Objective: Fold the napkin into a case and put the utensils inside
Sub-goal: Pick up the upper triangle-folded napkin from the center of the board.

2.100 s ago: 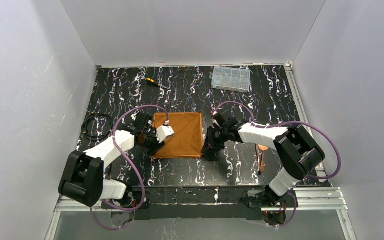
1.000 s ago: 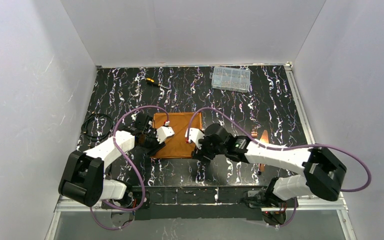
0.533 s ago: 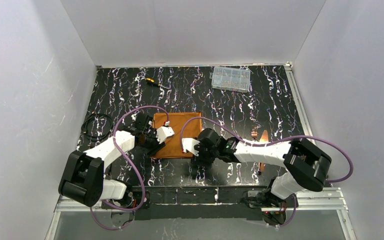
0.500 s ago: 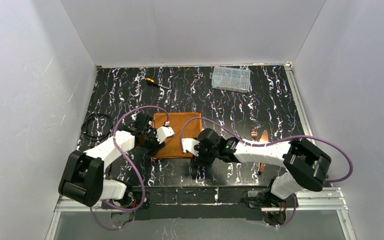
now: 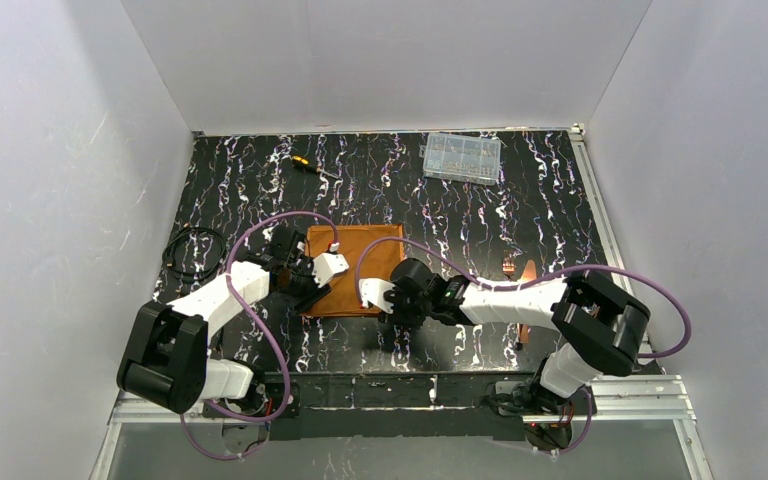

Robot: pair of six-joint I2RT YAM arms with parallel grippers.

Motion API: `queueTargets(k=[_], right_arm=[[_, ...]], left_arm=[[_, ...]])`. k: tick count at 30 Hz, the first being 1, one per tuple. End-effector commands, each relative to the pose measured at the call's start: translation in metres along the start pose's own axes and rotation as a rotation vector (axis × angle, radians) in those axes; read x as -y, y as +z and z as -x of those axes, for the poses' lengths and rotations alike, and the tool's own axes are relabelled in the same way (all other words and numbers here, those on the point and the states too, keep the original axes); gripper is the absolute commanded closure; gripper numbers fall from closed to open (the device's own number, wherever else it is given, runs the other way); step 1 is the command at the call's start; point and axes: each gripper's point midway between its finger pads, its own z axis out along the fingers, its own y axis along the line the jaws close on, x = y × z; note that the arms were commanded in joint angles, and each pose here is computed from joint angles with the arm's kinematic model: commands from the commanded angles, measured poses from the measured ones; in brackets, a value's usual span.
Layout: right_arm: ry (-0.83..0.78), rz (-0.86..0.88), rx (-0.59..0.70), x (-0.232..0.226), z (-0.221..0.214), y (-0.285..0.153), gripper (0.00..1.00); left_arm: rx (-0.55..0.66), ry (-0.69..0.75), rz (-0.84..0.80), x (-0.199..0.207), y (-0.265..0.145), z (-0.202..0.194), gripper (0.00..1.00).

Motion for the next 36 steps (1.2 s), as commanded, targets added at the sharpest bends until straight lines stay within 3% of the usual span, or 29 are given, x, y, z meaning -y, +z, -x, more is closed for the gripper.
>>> queueTargets(k=[1,10,16,21,25,28,32,36], right_arm=[[-0.023,-0.021,0.031,0.009,0.016,0.004,0.58],[-0.020,-0.020,0.018,0.009,0.014,0.007,0.77],[-0.015,0.011,0.006,0.005,0.013,0.009,0.95],[-0.010,0.018,-0.001,0.006,0.012,0.008,0.98],[0.004,0.013,0.005,0.011,0.013,0.006,0.99],[0.019,0.017,0.012,0.014,0.015,0.004,0.99],[0.031,0.046,0.030,0.016,0.023,0.000,0.99],[0.073,0.092,0.037,0.019,0.031,-0.005,0.99]], left_arm=[[-0.023,0.012,-0.019,0.006,-0.002,-0.005,0.60],[-0.027,0.016,-0.012,0.004,-0.002,-0.006,0.60],[-0.006,0.010,0.034,-0.005,-0.010,0.002,0.57],[0.067,0.037,0.089,-0.013,-0.032,0.018,0.46],[0.082,0.049,0.072,-0.010,-0.048,0.021,0.44],[0.127,0.119,0.030,0.001,-0.055,0.020,0.44],[0.241,0.341,-0.016,0.025,-0.058,0.021,0.38],[0.277,0.522,-0.056,0.043,-0.046,0.009,0.34]])
